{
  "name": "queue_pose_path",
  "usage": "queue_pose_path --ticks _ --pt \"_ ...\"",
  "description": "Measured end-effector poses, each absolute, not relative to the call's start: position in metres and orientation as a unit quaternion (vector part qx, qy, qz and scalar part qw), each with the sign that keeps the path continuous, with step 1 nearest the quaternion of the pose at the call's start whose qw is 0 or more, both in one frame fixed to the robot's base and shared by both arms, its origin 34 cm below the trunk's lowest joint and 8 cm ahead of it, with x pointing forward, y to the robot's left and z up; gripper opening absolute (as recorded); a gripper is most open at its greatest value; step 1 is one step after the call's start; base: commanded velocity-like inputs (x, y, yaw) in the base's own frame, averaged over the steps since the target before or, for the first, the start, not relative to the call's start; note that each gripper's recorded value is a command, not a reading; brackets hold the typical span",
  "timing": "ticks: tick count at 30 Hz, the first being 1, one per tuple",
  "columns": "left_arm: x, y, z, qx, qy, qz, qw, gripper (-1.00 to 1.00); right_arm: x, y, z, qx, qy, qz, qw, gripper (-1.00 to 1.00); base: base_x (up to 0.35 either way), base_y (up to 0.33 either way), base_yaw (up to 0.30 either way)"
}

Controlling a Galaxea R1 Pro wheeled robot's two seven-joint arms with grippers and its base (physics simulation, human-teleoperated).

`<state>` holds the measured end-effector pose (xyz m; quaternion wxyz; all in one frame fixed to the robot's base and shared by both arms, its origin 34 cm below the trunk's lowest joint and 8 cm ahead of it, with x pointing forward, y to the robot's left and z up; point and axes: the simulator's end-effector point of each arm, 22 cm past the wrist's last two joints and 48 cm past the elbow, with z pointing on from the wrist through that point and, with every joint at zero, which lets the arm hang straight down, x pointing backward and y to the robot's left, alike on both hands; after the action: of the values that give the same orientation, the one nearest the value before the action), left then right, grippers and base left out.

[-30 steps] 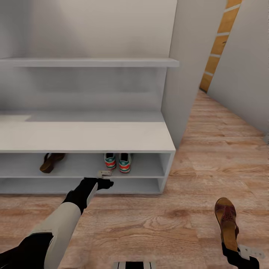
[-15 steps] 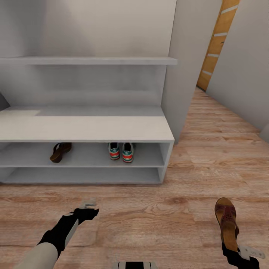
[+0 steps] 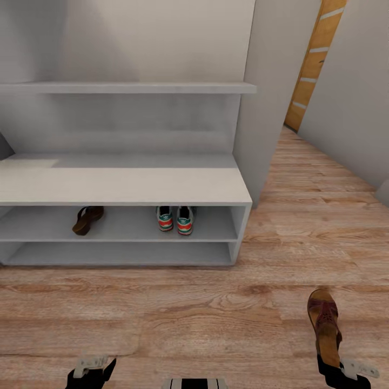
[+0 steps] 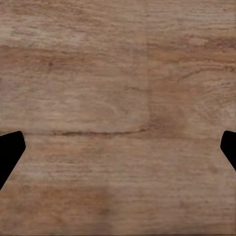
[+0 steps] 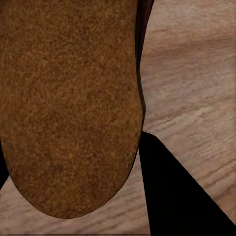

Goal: Pick up the two gym shoes and the two sandals from the corridor floor and place them onto the hallstand (shoe rack) in the corridor, making sure they are on the rack and not on the floor. Arrange them so the two gym shoes are next to each other and the two sandals are next to each other.

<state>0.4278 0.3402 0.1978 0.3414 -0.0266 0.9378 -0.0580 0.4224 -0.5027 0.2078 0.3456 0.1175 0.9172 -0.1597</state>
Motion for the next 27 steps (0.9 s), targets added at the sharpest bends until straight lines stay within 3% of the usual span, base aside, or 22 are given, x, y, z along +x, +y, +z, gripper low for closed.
queue_pose_path --ticks 8,27 --pt "0.413 0.344 0.195 -0.031 0.940 -0.055 0.336 1.00 0.419 -0.487 0.201 0.123 0.920 -0.149 0.341 -1.00 -0.087 0.096 0.000" --pt "0.410 0.345 0.193 -0.032 0.941 -0.051 0.334 1.00 0.418 -0.485 0.200 0.123 0.920 -0.149 0.340 -1.00 -0.171 0.277 0.000"
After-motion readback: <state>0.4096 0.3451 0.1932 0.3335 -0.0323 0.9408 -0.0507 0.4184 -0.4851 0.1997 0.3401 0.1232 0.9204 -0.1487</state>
